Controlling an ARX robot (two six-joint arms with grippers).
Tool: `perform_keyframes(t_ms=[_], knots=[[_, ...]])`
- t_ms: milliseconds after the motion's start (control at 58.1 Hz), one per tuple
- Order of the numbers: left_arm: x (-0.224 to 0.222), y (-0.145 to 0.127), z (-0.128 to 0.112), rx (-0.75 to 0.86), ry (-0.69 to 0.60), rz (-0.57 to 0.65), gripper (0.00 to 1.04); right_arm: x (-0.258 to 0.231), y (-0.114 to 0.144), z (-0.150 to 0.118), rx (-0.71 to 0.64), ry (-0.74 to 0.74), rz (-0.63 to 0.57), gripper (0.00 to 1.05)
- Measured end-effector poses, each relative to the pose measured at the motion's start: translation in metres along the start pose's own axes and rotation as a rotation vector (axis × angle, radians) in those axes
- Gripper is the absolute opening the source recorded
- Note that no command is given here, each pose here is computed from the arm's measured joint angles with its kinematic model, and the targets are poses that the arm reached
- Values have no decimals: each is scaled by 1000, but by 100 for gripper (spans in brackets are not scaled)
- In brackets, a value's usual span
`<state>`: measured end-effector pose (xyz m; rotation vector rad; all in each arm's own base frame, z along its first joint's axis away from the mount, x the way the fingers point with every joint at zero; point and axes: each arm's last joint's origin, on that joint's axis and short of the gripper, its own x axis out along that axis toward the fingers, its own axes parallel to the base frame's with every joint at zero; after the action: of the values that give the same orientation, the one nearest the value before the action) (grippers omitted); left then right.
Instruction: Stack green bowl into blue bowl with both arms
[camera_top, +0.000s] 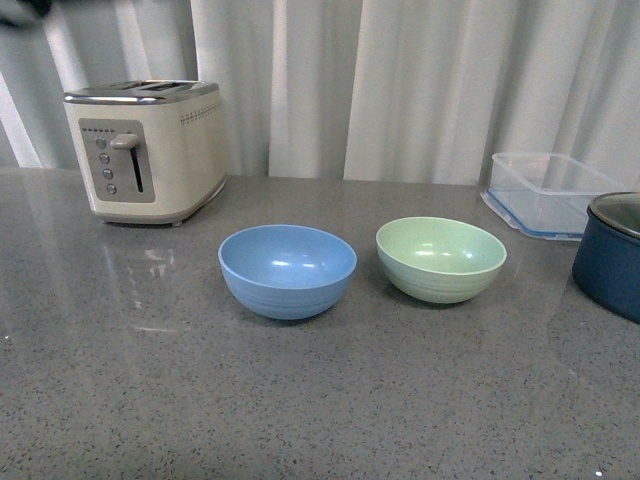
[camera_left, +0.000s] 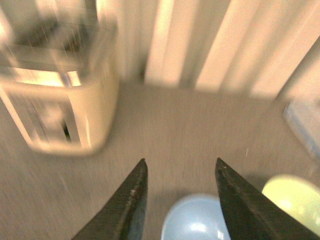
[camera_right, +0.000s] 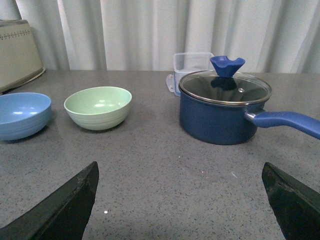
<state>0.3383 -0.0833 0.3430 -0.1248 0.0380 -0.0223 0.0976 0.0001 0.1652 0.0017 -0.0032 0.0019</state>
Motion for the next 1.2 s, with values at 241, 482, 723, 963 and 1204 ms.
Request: perform_keyframes(t_ms=[241,482,723,963,1204], knots=[[-65,44,-55,93,-81,15,4,0,0,0,0,0,0,95],[-110,68,-103,114,-52,11,4,0,0,0,0,0,0,95],[-139,82,-132,118,-17,22,4,0,0,0,0,0,0,95],[-162,96,-144,117,-33,19,4,0,0,0,0,0,0,95],[-181,99,-156,117,-31,23,4,0,0,0,0,0,0,95]])
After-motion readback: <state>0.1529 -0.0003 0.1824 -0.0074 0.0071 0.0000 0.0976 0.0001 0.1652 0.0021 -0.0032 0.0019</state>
